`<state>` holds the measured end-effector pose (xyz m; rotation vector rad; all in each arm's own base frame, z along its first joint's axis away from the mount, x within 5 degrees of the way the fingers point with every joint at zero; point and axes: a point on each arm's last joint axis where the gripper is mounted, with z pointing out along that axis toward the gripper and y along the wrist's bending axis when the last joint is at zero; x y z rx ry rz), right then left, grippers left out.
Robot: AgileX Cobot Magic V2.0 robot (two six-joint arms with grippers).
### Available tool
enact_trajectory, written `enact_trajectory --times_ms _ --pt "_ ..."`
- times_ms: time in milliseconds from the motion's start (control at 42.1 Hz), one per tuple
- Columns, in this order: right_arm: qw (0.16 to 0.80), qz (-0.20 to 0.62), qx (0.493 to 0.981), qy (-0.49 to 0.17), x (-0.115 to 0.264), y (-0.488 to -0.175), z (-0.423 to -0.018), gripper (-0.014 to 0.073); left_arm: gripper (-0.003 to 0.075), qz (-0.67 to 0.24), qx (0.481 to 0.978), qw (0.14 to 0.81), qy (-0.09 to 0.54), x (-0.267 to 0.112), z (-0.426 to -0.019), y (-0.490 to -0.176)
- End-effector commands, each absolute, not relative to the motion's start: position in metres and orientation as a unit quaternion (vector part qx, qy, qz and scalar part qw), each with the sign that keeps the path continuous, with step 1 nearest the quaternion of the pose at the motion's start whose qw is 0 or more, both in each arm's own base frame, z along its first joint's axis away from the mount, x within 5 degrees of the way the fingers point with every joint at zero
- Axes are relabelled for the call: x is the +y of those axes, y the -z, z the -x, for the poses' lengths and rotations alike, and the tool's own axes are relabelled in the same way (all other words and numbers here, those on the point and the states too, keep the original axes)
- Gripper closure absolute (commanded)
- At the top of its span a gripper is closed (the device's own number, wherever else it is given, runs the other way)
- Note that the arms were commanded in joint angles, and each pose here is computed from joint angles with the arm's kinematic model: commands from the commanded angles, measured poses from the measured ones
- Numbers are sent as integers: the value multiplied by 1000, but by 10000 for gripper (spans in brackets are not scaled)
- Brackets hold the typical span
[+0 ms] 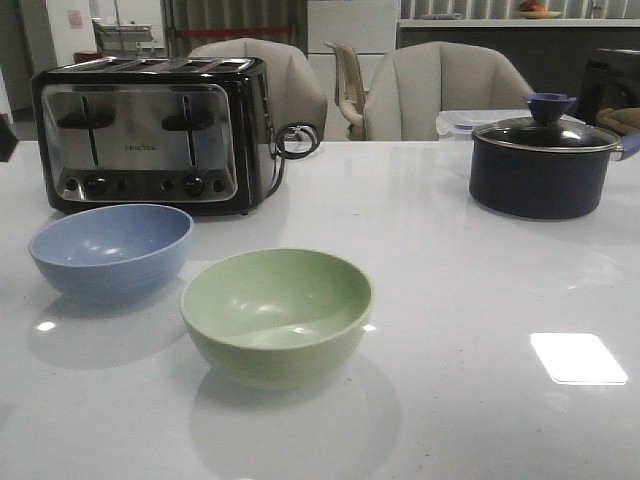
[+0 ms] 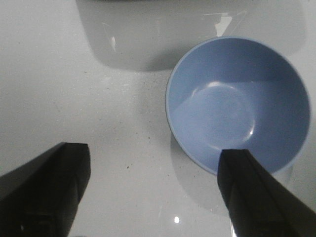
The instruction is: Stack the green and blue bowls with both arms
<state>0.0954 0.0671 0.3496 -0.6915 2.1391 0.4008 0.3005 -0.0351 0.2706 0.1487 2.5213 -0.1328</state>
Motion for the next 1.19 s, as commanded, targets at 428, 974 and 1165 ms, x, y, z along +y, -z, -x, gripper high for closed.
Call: enact_trajectory --times_ms 428,974,1165 --pt "455 271 832 -164 68 -362 -98 208 140 -76 957 273 56 -63 -388 -219" --pt "455 271 832 -164 68 -362 -98 208 626 -82 968 231 53 -64 -390 -208" --pt "455 271 832 -164 68 -362 -98 208 622 -87 966 237 57 -64 -386 -239"
